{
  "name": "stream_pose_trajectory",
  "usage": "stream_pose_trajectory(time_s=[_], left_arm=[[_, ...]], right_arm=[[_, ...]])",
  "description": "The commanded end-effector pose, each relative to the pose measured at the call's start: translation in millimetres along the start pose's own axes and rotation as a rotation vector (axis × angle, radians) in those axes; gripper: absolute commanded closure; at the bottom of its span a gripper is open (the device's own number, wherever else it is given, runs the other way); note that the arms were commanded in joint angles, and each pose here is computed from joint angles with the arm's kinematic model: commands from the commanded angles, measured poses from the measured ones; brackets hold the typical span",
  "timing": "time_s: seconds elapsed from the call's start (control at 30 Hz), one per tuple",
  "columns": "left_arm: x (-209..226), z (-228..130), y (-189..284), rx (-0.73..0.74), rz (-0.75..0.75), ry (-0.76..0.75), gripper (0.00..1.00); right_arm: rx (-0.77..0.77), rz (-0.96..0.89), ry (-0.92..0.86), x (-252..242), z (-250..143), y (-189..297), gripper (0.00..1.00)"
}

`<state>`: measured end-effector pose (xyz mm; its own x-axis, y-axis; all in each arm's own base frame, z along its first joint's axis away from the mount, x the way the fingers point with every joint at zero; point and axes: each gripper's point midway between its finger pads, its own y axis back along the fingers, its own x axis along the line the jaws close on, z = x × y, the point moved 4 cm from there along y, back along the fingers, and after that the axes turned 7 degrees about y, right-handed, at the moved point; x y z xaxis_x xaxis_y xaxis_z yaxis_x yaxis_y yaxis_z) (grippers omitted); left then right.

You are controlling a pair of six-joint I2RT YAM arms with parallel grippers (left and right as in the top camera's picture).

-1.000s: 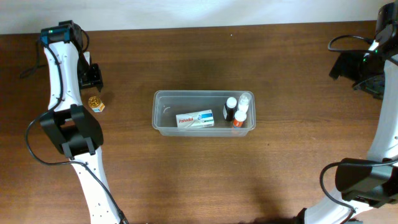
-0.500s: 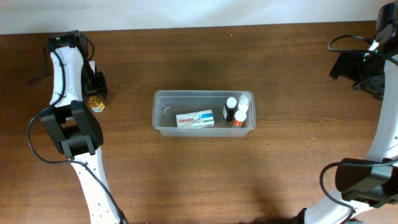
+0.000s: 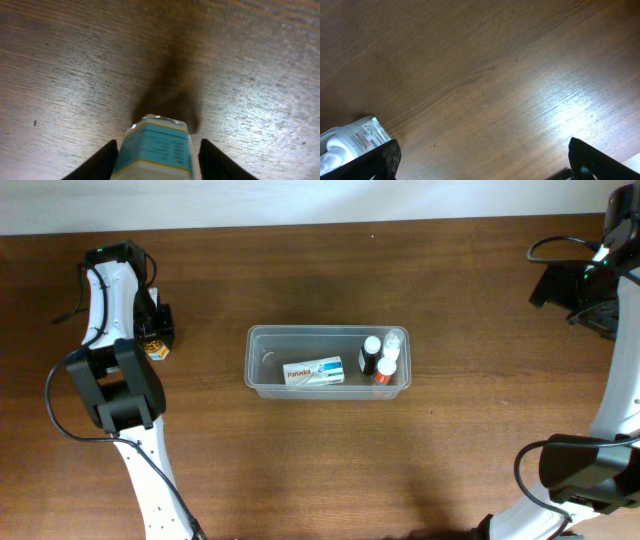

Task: Pack container
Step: 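Lower the left gripper and close it on the gold-capped jar, then lift the gold-capped jar and carry it right toward the container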

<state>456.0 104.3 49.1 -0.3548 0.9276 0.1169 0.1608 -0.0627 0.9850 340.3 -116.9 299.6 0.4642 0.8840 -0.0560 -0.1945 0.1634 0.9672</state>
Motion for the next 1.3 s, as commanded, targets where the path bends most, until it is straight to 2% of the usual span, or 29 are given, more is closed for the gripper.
stream_pose_trajectory(time_s=[0.0,0.07,0.17,0.2,0.7,1.07,1.27], left_arm=[[1.8,0.6,0.2,-0.002,-0.012,0.017,0.53],[1.8,0.5,0.1,-0.001,-0.012,0.016,0.53],[1.7,1.1,0.0,-0.004,-0.012,0.017,0.66],[1.6,1.3,0.0,-0.005,-0.013,0.017,0.66],[-10.5,-1.5,14.5,0.001,-0.099,0.010,0.66],[-36.7,-7.8,101.0,-0.156,-0.142,-0.074,0.66],[-63.1,-27.4,149.7,-0.263,-0.176,-0.155,0.66]], right_arm=[[-0.036,0.006,-0.023,-3.5,0.2,11.3,0.02],[-0.036,0.006,-0.023,-3.5,0.2,11.3,0.02],[-0.036,0.006,-0.023,-3.5,0.3,11.3,0.02],[-0.036,0.006,-0.023,-3.5,0.2,11.3,0.02],[-0.036,0.006,-0.023,-3.5,0.2,11.3,0.02],[-0.036,0.006,-0.023,-3.5,0.2,11.3,0.02],[-0.036,0.006,-0.023,-3.5,0.2,11.3,0.02]])
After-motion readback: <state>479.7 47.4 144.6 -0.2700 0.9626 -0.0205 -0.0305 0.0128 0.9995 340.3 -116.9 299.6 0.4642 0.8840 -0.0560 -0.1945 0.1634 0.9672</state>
